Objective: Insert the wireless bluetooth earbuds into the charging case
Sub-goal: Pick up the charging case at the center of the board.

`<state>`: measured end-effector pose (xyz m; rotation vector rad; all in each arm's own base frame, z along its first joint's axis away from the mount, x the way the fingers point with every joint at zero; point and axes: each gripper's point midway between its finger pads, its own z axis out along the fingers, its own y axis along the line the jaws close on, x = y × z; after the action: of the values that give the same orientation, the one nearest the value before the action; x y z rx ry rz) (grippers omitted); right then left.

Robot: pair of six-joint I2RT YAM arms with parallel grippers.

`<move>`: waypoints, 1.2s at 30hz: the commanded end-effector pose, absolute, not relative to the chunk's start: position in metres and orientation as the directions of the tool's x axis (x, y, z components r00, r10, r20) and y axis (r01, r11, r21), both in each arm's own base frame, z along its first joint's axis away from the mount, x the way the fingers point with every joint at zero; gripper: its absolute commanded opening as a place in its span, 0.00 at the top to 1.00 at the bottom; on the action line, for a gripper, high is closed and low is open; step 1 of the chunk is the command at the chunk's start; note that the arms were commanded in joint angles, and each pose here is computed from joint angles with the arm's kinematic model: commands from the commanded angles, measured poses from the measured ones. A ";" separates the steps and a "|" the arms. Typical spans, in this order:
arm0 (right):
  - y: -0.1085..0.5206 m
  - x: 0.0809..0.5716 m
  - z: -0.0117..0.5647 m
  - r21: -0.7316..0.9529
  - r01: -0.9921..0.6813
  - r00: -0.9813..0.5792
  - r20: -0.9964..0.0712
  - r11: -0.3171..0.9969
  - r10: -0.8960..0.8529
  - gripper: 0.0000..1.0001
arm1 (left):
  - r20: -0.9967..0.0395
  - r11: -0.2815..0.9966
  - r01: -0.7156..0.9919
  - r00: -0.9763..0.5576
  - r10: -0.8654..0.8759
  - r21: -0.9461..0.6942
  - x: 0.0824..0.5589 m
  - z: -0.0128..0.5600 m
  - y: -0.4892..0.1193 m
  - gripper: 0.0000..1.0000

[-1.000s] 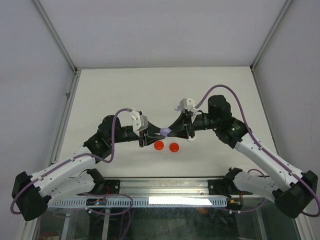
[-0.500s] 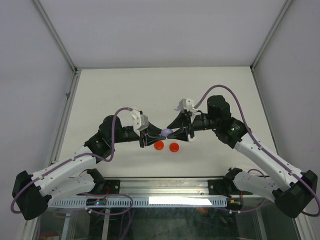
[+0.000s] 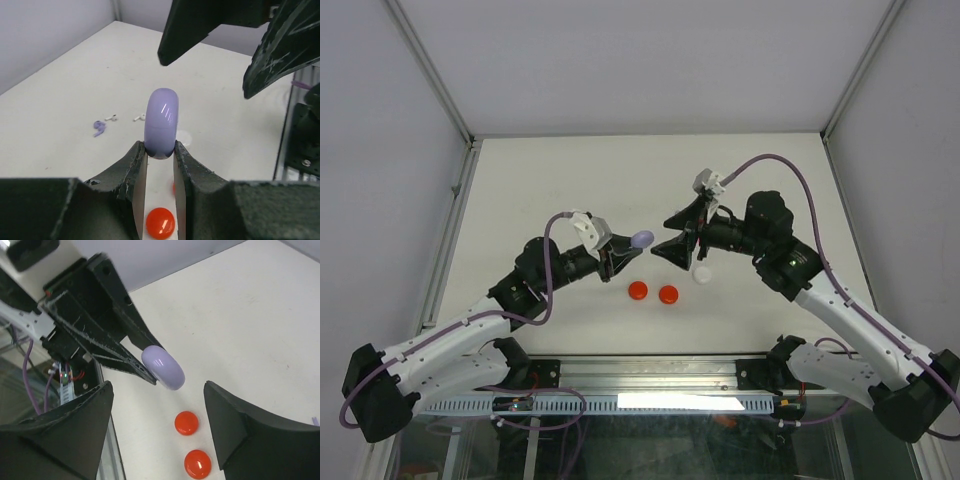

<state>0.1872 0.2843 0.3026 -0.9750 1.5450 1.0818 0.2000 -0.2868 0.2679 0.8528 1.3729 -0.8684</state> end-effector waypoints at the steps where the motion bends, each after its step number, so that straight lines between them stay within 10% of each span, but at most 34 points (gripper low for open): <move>1: 0.276 0.218 0.333 0.379 -0.794 -0.359 -0.923 0.476 0.137 0.23 | -0.994 0.632 0.774 0.090 -0.055 0.036 0.229 0.280 -0.272 1.00; 13: 0.281 0.249 0.306 0.746 -0.350 -0.699 -0.610 0.566 0.372 0.28 | -0.940 0.754 0.576 0.296 0.167 0.316 0.247 0.271 -0.278 1.00; 36: 0.306 0.265 0.253 0.828 -0.095 -0.799 -0.395 0.553 0.454 0.40 | -0.857 0.716 0.477 0.361 0.369 0.509 0.261 0.255 -0.298 1.00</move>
<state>0.2568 0.2968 0.2379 0.2378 2.2593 1.1626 0.2581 -0.2905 0.2179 0.8910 1.3198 -0.0859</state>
